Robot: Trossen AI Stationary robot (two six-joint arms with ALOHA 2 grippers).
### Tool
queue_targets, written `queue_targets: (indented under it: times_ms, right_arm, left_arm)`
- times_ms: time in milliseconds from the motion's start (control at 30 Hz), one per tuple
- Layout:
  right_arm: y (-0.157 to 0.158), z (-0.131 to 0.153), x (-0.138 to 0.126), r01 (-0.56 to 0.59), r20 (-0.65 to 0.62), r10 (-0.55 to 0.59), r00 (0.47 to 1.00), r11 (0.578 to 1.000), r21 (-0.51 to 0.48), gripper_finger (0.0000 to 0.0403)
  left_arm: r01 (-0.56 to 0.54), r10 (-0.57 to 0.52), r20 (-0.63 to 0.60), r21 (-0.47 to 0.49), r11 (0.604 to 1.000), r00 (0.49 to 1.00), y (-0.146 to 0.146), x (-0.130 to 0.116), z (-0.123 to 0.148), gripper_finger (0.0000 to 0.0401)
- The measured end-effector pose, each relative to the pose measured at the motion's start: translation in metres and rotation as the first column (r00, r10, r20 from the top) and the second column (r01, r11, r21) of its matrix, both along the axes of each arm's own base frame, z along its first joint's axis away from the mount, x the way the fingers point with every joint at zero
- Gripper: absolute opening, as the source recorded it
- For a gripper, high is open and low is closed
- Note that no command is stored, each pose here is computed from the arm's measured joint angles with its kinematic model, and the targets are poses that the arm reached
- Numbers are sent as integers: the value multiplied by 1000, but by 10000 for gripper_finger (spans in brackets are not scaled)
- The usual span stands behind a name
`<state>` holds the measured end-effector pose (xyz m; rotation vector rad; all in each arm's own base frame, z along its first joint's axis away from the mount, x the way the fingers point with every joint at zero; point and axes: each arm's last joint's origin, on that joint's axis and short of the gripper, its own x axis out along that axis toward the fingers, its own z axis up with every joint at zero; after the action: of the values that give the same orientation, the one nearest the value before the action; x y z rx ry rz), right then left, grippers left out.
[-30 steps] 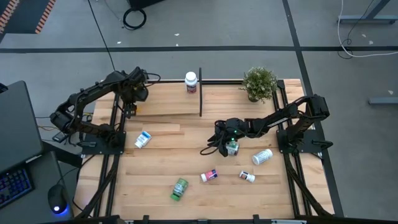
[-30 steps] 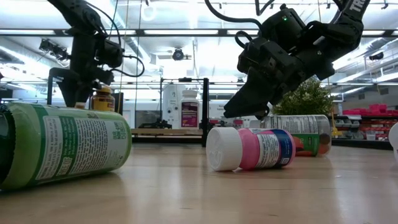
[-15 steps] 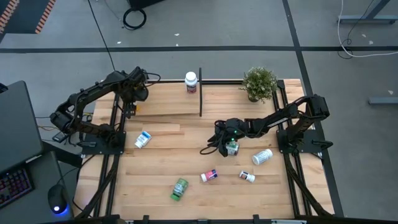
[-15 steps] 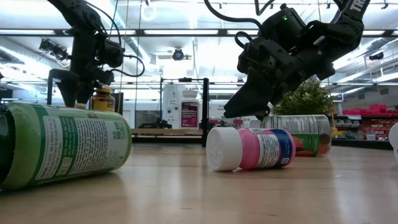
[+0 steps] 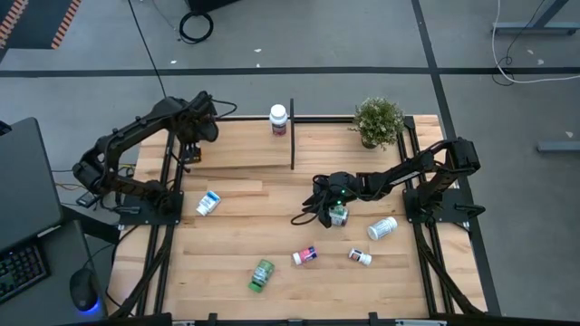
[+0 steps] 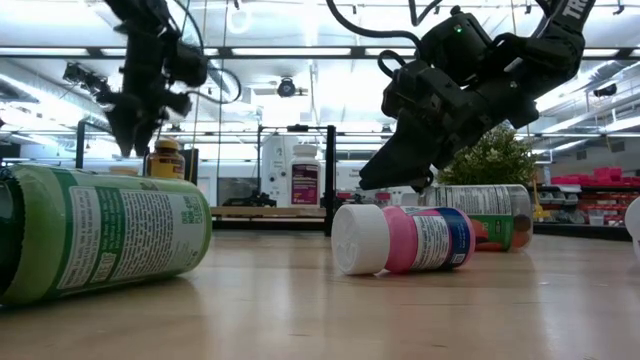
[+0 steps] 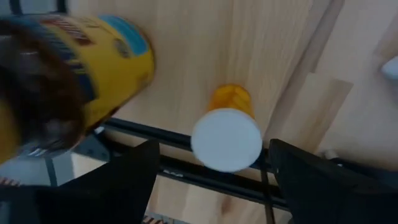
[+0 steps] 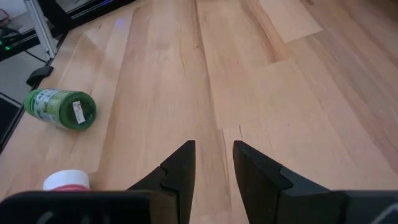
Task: Pick and place medicine bottles onto shelf by color
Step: Put the green medicine bottle on the shelf
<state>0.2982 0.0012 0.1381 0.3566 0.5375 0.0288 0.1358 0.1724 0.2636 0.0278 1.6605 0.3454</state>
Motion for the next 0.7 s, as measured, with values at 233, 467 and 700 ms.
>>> queue_targets:
  times_ms: [233,467,700]
  right_arm:
    - [0,0,0,-10,3,11,1000,1000,-21,117]
    - [-1,0,0,-9,3,9,1000,1000,-24,117]
    - [2,0,0,-45,3,45,999,999,4,117]
  left_arm:
    - [-123,121,155,2,992,980,-21,27,36,312]
    - [-179,185,302,-49,983,935,-82,73,42,312]
    - [-395,474,399,-267,879,785,-153,98,44,311]
